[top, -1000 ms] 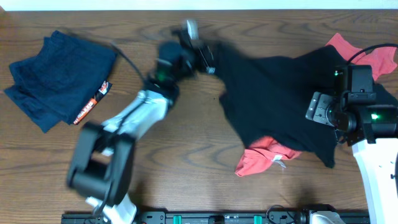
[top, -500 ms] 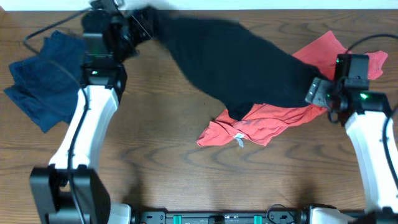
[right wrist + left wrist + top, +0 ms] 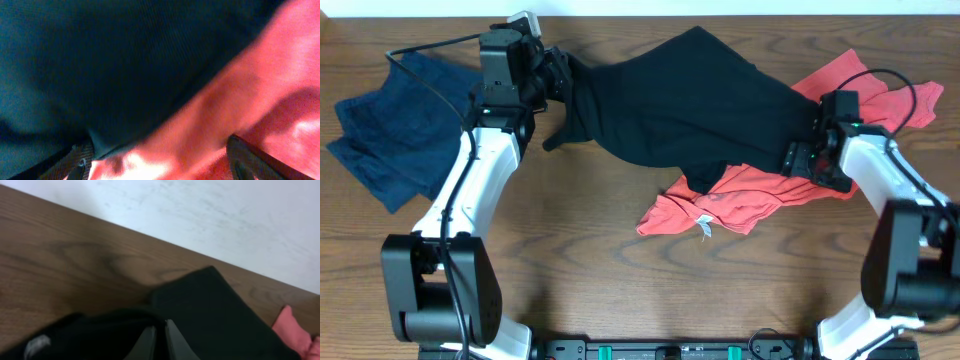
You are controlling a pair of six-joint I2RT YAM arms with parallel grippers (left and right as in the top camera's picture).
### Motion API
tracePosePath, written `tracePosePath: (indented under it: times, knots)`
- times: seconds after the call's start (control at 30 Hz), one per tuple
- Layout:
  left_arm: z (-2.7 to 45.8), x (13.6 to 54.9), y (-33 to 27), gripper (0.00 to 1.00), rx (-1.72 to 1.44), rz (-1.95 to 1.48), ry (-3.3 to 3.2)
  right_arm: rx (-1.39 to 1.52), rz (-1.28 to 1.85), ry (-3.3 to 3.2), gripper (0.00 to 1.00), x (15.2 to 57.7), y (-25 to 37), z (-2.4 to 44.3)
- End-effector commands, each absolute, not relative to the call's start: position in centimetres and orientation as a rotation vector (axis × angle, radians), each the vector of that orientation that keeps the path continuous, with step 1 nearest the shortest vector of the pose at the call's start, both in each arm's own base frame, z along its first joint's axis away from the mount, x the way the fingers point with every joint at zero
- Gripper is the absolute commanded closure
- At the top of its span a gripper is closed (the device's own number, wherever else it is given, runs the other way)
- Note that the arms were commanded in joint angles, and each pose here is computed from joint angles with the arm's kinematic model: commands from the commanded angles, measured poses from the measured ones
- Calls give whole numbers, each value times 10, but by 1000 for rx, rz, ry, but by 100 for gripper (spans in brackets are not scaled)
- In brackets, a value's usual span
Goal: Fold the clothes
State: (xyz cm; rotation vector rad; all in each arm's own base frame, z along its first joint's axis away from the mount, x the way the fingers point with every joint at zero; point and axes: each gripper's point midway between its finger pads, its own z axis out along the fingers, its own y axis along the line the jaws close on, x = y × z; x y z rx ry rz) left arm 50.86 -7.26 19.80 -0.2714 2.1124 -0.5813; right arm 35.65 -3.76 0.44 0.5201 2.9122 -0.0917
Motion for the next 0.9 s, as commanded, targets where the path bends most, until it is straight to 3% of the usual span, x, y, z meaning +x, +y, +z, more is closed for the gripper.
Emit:
tracePosePath:
  times: [0.0, 0.03, 0.1, 0.17, 0.2, 0.5, 0.73, 0.87]
  knots:
    - [197, 512, -70, 93, -254, -552, 2111, 580, -100, 2960, 17, 350, -39, -23]
    - [197, 512, -70, 92, -254, -552, 2111, 583, -116, 2973, 20, 348, -40, -29]
    - [196, 512, -70, 92, -254, -553, 2111, 610, -230, 2997, 43, 339, -54, -37]
    - [196, 512, -70, 92, -255, -552, 2115, 680, -368, 2983, 59, 331, -73, -35]
    - [196, 512, -70, 92, -254, -552, 2115, 708, -425, 2965, 60, 328, -83, -30]
    - [190, 512, -56, 94, -287, -448, 2126, 1060, -560, 2730, 40, 308, -183, 16]
    - [189, 513, -51, 94, -283, -402, 2127, 1263, -456, 2672, 34, 281, -229, 13]
    - [188, 513, -49, 94, -282, -385, 2125, 1288, -366, 2642, 21, 282, -237, 11]
